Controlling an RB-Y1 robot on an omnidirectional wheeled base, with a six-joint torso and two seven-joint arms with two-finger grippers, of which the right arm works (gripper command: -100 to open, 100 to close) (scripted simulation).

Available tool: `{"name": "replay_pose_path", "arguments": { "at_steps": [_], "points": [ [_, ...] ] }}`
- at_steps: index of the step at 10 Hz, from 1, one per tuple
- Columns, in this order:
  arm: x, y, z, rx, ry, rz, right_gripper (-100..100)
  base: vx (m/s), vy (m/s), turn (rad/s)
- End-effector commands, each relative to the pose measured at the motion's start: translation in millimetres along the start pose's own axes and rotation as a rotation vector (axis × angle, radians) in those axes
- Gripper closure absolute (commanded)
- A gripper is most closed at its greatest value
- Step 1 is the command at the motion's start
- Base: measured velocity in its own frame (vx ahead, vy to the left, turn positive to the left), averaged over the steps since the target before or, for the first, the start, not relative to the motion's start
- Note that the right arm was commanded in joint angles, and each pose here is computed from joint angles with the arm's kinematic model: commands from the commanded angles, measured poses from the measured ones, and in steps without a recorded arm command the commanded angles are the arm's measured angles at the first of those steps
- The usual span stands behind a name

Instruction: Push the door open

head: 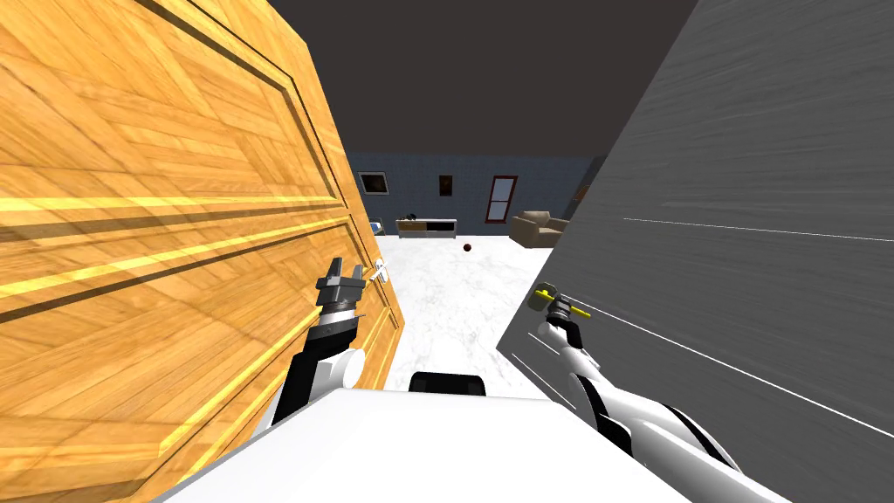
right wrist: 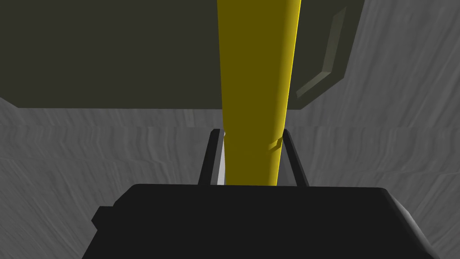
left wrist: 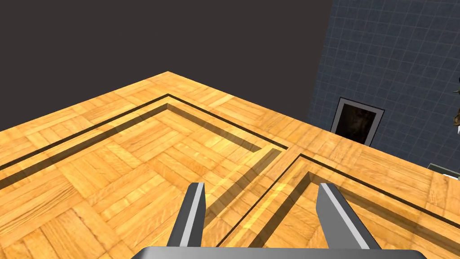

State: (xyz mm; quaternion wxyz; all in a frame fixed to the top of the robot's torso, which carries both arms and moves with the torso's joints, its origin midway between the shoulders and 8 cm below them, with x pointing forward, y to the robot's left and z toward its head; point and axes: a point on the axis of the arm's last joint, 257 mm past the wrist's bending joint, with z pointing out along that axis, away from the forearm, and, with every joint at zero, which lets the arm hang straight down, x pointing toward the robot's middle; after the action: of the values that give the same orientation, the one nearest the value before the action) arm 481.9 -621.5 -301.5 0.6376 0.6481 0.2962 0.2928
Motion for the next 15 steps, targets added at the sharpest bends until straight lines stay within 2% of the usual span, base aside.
{"name": "replay_pose_path", "arguments": {
  "at_steps": [1, 2, 3, 6, 8, 9, 15],
  "points": [
    [-12.8, 6.2, 0.4, -0.012, -0.021, -0.004, 100, 0.144, -0.025, -0.037],
    [-24.9, 6.4, 0.8, -0.012, -0.043, -0.003, 100, 0.146, -0.022, -0.04],
    [-28.8, 6.5, 0.9, -0.012, -0.051, -0.003, 100, 0.167, 0.005, -0.044],
    [-54.9, 7.3, 1.0, -0.013, -0.1, -0.003, 100, 0.208, 0.006, -0.066],
    [-54.9, 7.3, 1.0, -0.013, -0.1, -0.003, 100, 0.104, -0.016, -0.026],
    [-68.0, 7.8, 0.7, -0.014, -0.124, -0.002, 100, 0.114, 0.009, -0.02],
    [-99.6, 9.1, -1.1, -0.015, -0.184, 0.0, 100, 0.18, 0.005, -0.057]
  ]
}}
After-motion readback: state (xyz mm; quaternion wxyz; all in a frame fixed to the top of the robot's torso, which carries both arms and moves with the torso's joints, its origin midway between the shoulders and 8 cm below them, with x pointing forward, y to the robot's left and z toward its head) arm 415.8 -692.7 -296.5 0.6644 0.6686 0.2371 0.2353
